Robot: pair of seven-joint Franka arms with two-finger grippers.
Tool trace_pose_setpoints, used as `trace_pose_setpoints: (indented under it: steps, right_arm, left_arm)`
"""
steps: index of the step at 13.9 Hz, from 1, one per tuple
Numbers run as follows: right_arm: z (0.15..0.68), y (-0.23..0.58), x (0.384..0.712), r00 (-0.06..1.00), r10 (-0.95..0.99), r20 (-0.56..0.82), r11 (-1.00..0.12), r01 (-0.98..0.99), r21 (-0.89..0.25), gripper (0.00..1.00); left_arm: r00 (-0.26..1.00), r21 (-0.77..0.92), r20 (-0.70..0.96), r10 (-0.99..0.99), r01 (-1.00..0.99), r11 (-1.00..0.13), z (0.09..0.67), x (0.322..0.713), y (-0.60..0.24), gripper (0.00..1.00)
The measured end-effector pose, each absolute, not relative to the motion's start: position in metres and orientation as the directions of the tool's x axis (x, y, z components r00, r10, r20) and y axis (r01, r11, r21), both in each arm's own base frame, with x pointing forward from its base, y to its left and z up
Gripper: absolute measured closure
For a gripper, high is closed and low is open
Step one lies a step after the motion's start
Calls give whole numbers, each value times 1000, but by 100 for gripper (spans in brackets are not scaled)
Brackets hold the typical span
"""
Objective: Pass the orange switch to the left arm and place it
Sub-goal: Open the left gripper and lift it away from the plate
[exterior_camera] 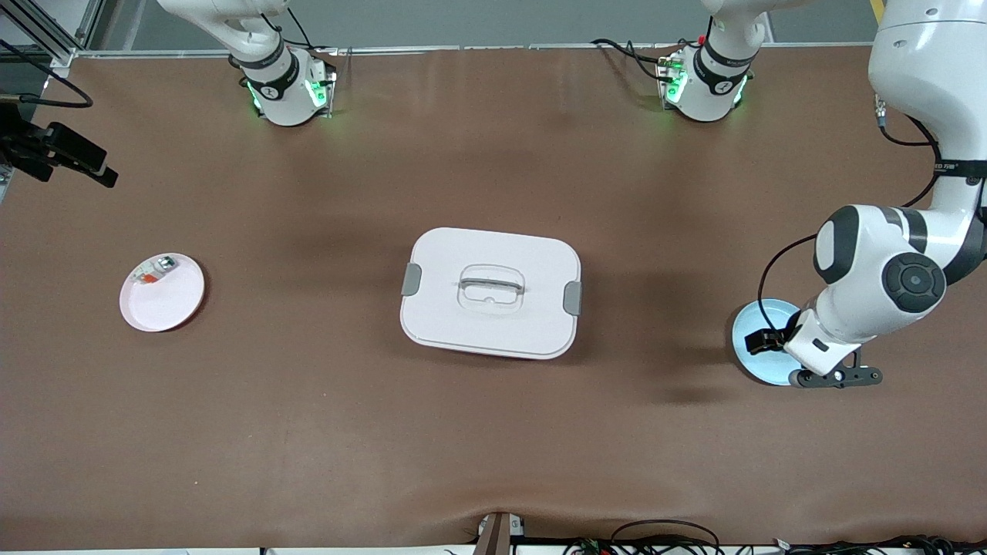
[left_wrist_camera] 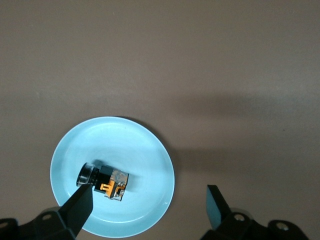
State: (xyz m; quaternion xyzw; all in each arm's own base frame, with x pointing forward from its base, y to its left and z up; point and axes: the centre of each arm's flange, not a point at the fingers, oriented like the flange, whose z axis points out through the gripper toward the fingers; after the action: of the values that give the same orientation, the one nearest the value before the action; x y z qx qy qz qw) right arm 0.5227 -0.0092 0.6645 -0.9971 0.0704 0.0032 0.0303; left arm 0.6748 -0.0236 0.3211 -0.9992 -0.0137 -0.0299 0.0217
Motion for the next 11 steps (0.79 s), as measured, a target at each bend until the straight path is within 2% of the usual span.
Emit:
trace_pose_setpoints:
  steps: [6, 11]
  right_arm:
    - [663, -9, 523, 990, -140, -13, -988, -140, -58, 0]
    - [663, -13, 523, 993, -121, -6, -993, -121, -14, 0]
  left_arm:
    - [997, -69, 76, 32, 37, -997, 375, 668, -21, 0]
    - [996, -40, 56, 70, 72, -997, 434, 648, -22, 0]
